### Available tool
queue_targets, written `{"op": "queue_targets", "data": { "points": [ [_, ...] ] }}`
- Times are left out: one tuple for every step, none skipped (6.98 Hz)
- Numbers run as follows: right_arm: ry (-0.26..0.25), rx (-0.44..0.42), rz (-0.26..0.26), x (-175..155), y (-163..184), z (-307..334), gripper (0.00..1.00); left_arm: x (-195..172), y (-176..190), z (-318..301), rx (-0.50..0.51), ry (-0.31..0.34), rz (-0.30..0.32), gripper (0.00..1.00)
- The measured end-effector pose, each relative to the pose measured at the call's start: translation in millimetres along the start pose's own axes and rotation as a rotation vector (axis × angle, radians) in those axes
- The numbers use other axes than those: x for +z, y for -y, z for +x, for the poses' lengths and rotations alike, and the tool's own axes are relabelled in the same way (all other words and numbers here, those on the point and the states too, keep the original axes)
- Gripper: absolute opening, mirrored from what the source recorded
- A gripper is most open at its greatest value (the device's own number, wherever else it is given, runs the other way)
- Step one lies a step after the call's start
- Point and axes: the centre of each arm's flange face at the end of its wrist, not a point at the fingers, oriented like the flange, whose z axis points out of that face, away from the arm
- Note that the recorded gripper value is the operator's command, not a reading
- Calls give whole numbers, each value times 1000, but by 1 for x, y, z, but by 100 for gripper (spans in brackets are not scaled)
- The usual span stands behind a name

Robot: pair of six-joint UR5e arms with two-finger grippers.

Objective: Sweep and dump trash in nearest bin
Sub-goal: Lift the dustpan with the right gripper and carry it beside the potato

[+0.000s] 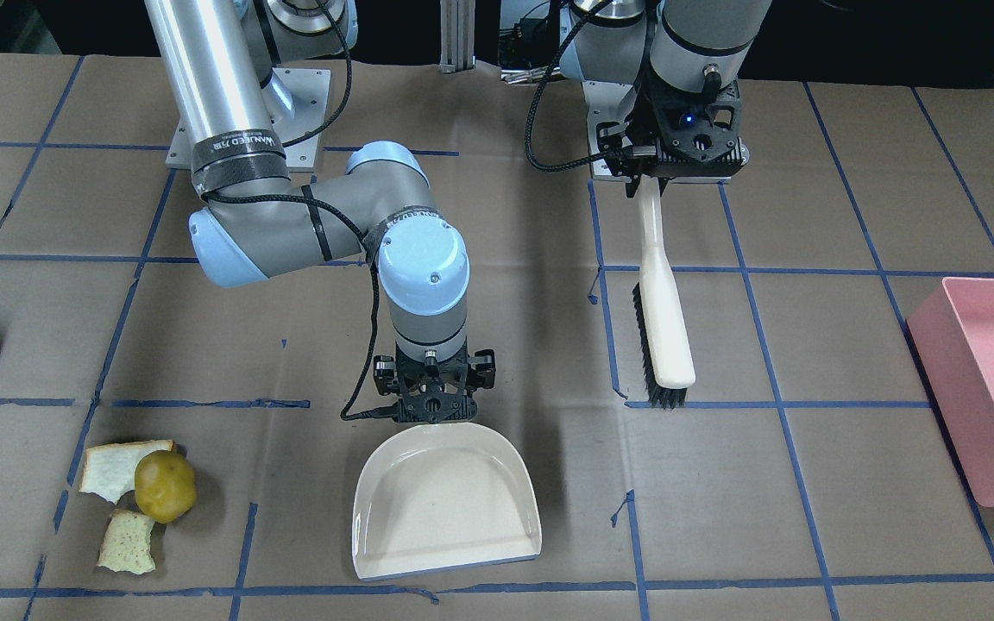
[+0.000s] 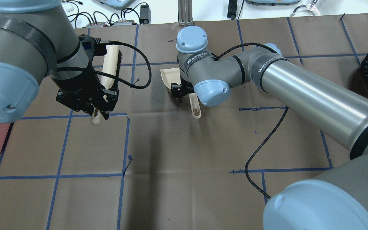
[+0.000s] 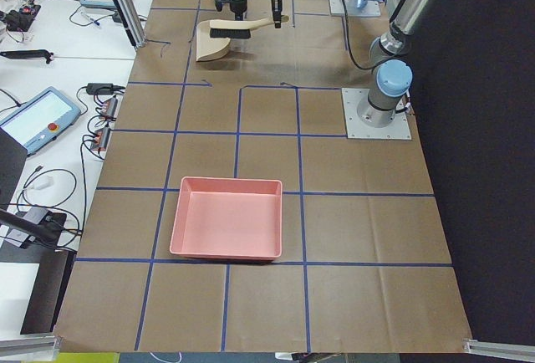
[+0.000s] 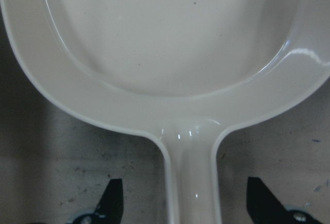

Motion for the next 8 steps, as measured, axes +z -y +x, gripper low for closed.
{"op": "queue_targets", "data": {
  "points": [
    [-1,-2,-3,1,0,0,27,0,0,0,0,-1,0,0],
    [-2,-2,-7,1,-1,1,15,0,0,0,0,-3,0,0],
    [-4,-2,-13,1,-1,1,8,-1,0,1,-1,-5,1,0],
    [-5,-2,-15,0,-2,2,6,-1,-1,1,-2,-5,2,0],
    [-5,-2,-11,-4,-1,4,6,-1,-1,1,-4,-6,2,0],
    [-3,1,-3,-9,1,6,5,-1,-1,1,-5,-7,1,0],
    [-3,7,10,-16,3,10,5,0,-1,1,-5,-7,0,0],
    [-10,13,26,-28,4,15,5,0,-1,1,-5,-7,-1,0]
  ]
}}
